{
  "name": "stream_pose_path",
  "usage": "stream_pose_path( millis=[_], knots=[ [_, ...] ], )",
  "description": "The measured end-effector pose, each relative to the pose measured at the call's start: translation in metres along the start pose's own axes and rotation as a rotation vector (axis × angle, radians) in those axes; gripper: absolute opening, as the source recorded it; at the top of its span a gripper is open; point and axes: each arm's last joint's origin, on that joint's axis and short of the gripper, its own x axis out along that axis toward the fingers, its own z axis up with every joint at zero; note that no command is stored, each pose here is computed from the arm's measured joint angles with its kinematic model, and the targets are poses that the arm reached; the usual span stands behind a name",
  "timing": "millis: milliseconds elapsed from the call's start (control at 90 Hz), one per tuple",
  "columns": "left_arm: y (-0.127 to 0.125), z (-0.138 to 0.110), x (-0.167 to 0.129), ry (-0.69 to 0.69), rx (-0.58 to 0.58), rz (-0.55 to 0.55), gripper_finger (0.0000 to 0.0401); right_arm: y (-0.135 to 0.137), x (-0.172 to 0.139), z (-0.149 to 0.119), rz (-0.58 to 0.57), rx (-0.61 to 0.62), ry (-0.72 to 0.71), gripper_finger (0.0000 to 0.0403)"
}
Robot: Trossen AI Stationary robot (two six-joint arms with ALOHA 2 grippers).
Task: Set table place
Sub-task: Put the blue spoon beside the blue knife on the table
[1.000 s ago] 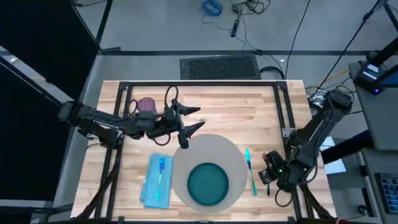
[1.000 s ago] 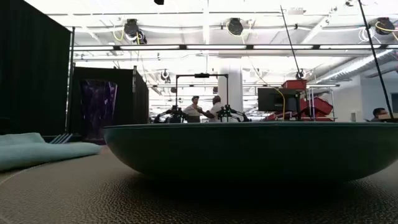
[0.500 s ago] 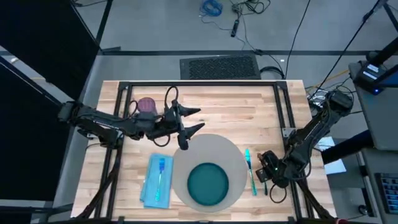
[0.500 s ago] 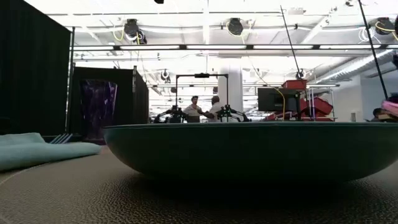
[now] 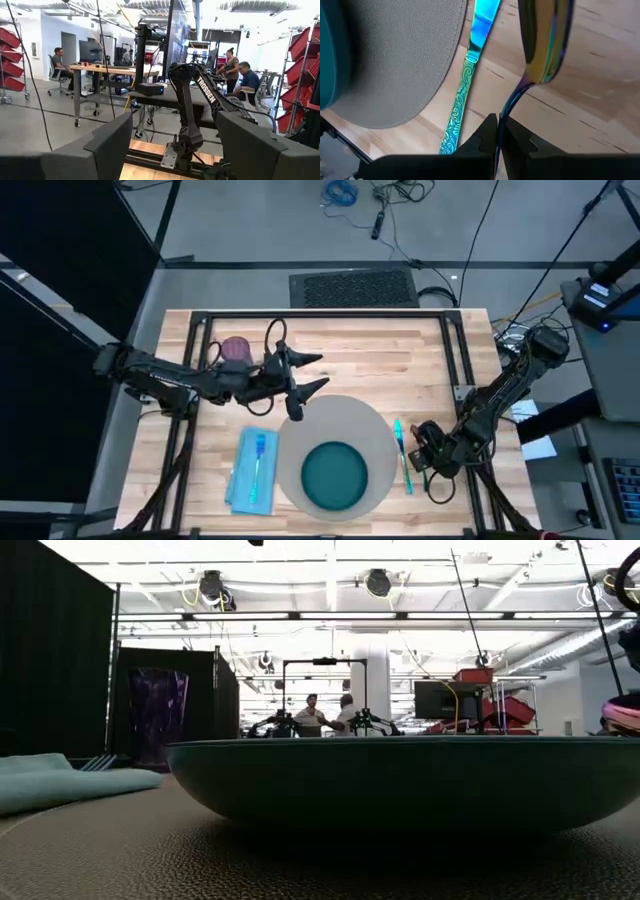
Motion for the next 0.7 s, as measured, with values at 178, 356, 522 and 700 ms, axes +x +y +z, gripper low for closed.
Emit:
stream_pose_path(
  millis=[178,356,522,700],
  knots=[
    [-0.0002,-0.0001,0.0,0.001,0.0,-0.001,0.0274,0.0,0.0,-0.0001,-0.001,-0.002,0.002,0.0],
    [-0.0002,-0.0001,0.0,0.001,-0.001,0.0,0.0274,-0.0001,0.0,0.0,-0.001,-0.012,0.001,0.0],
    [-0.0002,-0.0001,0.0,0.001,-0.001,0.0,0.0274,-0.0007,0.0,0.0002,-0.008,-0.008,-0.001,0.0004],
    [-0.0002,-0.0001,0.0,0.0,-0.002,0.0,0.0274,-0.0032,-0.0001,0.0012,-0.035,-0.008,-0.007,0.0023]
  ],
)
